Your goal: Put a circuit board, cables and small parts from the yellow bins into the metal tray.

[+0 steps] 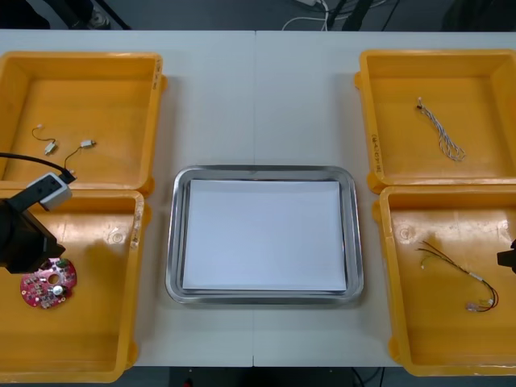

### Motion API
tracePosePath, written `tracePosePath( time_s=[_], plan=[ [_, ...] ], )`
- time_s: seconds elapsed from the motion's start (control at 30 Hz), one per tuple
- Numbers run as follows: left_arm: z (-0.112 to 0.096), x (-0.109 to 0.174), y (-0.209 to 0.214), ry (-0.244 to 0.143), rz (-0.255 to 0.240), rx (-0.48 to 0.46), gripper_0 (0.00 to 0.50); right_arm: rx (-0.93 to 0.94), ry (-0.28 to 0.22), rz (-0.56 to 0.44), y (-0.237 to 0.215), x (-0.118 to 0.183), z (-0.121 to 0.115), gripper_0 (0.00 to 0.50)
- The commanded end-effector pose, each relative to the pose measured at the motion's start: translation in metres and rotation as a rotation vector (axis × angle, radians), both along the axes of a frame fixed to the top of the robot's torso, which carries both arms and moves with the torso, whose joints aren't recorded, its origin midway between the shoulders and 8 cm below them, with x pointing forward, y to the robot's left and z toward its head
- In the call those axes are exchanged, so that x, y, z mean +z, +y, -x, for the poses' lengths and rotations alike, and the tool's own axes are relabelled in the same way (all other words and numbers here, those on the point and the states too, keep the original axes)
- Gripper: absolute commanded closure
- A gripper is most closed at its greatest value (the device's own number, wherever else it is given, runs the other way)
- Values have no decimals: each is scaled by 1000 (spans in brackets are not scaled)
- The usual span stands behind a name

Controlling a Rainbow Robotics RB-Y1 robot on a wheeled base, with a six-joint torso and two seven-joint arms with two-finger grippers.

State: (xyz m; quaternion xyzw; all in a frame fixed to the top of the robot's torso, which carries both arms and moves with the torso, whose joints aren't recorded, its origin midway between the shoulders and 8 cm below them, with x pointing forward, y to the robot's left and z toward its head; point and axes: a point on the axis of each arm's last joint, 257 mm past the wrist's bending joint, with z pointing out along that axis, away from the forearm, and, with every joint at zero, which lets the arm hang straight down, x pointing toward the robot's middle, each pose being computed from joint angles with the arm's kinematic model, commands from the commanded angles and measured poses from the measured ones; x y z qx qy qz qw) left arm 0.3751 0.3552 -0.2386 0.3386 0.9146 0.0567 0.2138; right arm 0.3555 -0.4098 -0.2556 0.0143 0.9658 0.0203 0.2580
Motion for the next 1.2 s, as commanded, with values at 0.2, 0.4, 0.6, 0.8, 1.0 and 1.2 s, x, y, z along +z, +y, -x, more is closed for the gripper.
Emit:
tracePosePath(
  time_s=[0.2, 0.4, 0.6, 0.8, 1.0, 1.2],
  plan=[
    [7, -15, 18, 4, -174, -148, 0, 116, 20, 109, -4, -17, 16, 0],
    [10, -27, 16, 6, -177, -167, 0, 169, 9, 156, -1, -23, 12, 0],
    [8, -41, 21, -3, -168, -162, 0, 239, 9, 198, 4, -25, 9, 0],
    [0, -57, 21, -30, -144, -172, 0, 269, 2, 211, 4, -30, 6, 0],
    [3, -62, 22, -31, -146, -178, 0, 272, -19, 204, -4, -44, -1, 0],
    [8, -67, 30, -34, -164, -179, 0, 276, -28, 198, -6, -49, -9, 0]
  ],
)
